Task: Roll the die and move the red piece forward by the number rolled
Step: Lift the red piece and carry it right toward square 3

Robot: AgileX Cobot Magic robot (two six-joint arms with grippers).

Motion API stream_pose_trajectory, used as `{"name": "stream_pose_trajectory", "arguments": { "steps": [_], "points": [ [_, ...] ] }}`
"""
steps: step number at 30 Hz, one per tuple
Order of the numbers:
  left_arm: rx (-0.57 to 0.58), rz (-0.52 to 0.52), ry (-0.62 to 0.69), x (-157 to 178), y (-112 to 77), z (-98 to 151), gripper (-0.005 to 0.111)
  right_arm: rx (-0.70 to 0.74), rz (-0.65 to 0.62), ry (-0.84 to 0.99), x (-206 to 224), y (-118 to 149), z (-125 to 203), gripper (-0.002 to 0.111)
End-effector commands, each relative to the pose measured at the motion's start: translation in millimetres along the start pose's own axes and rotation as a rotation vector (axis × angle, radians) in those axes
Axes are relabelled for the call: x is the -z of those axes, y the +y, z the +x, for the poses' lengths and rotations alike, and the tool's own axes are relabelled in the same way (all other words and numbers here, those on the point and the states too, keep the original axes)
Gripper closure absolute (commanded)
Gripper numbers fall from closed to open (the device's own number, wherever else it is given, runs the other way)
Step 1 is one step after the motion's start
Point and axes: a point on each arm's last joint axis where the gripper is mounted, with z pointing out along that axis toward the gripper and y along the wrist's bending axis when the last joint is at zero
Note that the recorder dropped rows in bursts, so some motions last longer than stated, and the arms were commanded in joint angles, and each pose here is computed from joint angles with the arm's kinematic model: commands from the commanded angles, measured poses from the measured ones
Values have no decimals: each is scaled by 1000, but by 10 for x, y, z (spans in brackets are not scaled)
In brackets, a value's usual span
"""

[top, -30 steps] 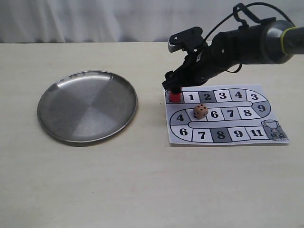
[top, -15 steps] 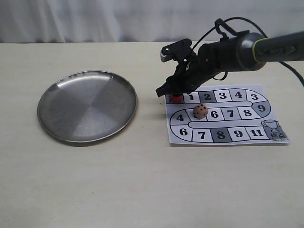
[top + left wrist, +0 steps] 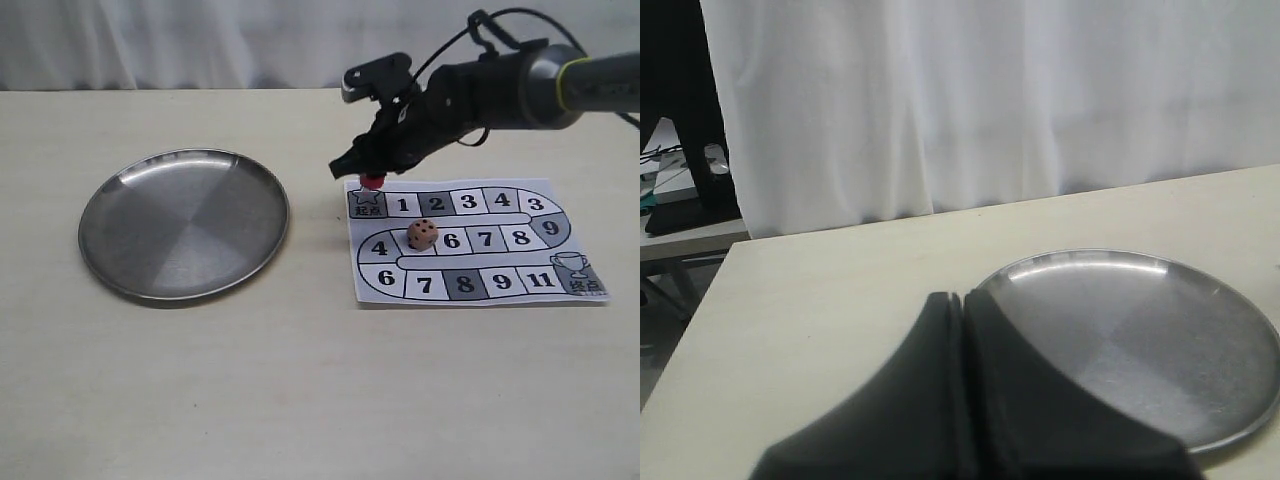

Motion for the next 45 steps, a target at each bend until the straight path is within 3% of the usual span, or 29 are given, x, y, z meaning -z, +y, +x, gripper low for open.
{"name": "stream_pose_trajectory", "arguments": {
  "steps": [1, 14, 29, 32, 39, 45],
  "points": [
    [-1, 5, -13, 3, -3, -5, 107, -28, 26, -77, 310, -157, -188, 104],
    [-1, 5, -13, 3, -3, -5, 107, -11, 26, 75, -236, -192, 185, 104],
    [-1, 5, -13, 3, -3, -5, 107, -44, 28, 146, -345, -274, 404, 104],
    [-1, 5, -13, 3, -3, -5, 107, -60, 24, 124, -223, -280, 284, 104],
    [-1, 5, -13, 3, -3, -5, 107, -60, 58, -33, 491, -395, -191, 104],
    [-1, 5, -13, 3, -3, -5, 107, -100, 84, -1, 554, -601, -112, 104]
  ]
}}
